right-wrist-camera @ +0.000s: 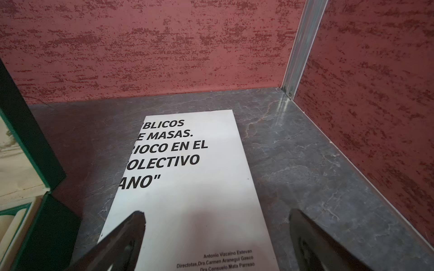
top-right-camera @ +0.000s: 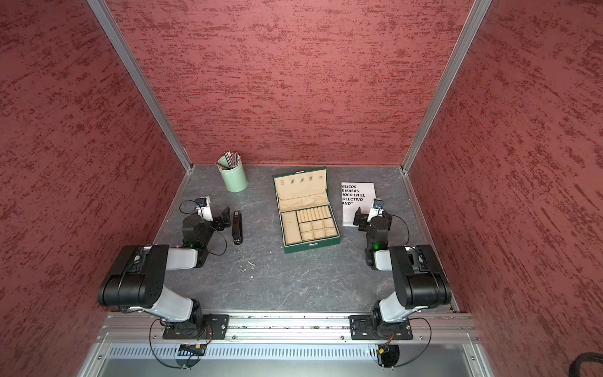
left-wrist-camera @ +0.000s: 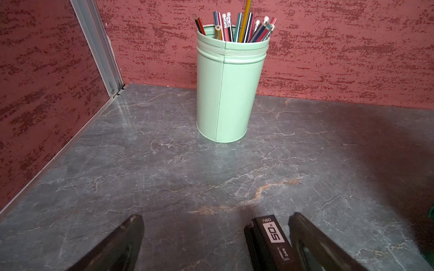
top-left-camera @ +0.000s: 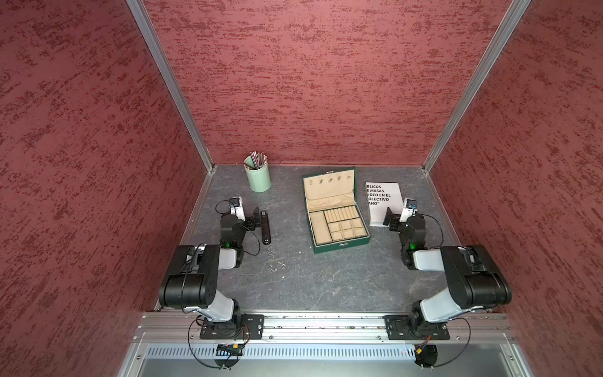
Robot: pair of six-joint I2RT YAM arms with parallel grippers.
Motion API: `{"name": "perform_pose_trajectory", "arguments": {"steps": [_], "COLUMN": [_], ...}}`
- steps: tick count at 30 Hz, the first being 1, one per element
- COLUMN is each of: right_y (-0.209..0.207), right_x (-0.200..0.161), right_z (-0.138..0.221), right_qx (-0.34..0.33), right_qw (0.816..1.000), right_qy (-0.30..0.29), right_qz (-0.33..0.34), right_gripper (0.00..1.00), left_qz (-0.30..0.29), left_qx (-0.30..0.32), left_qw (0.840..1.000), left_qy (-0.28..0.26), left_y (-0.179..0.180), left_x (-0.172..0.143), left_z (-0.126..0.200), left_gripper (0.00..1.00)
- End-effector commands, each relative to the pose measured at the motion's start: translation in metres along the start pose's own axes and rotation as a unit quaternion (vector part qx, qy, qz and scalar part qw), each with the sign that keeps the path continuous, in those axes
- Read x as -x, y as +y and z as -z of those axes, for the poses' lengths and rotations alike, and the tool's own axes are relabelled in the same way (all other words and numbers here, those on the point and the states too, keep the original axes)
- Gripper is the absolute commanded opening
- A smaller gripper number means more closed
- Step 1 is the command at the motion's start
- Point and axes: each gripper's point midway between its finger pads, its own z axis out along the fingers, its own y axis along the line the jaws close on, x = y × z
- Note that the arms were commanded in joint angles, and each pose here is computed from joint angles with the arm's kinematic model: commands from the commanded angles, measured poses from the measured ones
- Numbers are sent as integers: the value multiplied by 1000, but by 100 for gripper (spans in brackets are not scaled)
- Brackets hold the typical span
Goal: Put jewelry chain into jewelry box
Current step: Move the jewelry box to the center of the board.
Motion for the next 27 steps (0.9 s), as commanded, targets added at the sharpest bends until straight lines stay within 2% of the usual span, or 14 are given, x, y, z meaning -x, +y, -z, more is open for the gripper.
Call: {"name": "perform_pose_trajectory", "arguments": {"steps": [1, 15, 16, 18, 20, 22, 23, 26, 27], "right_y": [3, 3, 3, 4, 0, 2, 2, 2, 1], "right_x": [3, 4, 4, 4, 11, 18, 25, 51, 55], "right_z": [0, 0, 0, 0, 3, 9, 12, 15, 16], "right_qx": [6, 6, 7, 7, -1, -6, -36, -83, -93], "right_qw": [1000, 1000, 1000, 1000, 1000, 1000, 999, 996, 995], "right_qy": [-3, -4, -4, -2, -4, -18, -23, -15, -3], "right_qz": [-2, -2, -3, -4, -12, 7, 16, 32, 23], "right_gripper": [99, 99, 99, 99, 99, 99, 99, 99, 99], "left_qz": [0, 5, 4, 9, 13, 35, 49, 133, 181], "left_qx": [-1, -8, 6, 76, 106, 144, 157, 191, 203], "left_qw": [1000, 1000, 1000, 997, 994, 988, 985, 972, 962], "left_qy": [-3, -1, -6, -9, -16, -41, -50, -17, 8], "left_y": [-1, 0, 2, 16, 22, 33, 37, 46, 48], "left_x": [2, 1, 6, 20, 39, 61, 75, 91, 89], "left_z": [0, 0, 0, 6, 16, 32, 43, 61, 66], "left_gripper": [100, 100, 100, 100, 100, 100, 100, 100, 100]}}
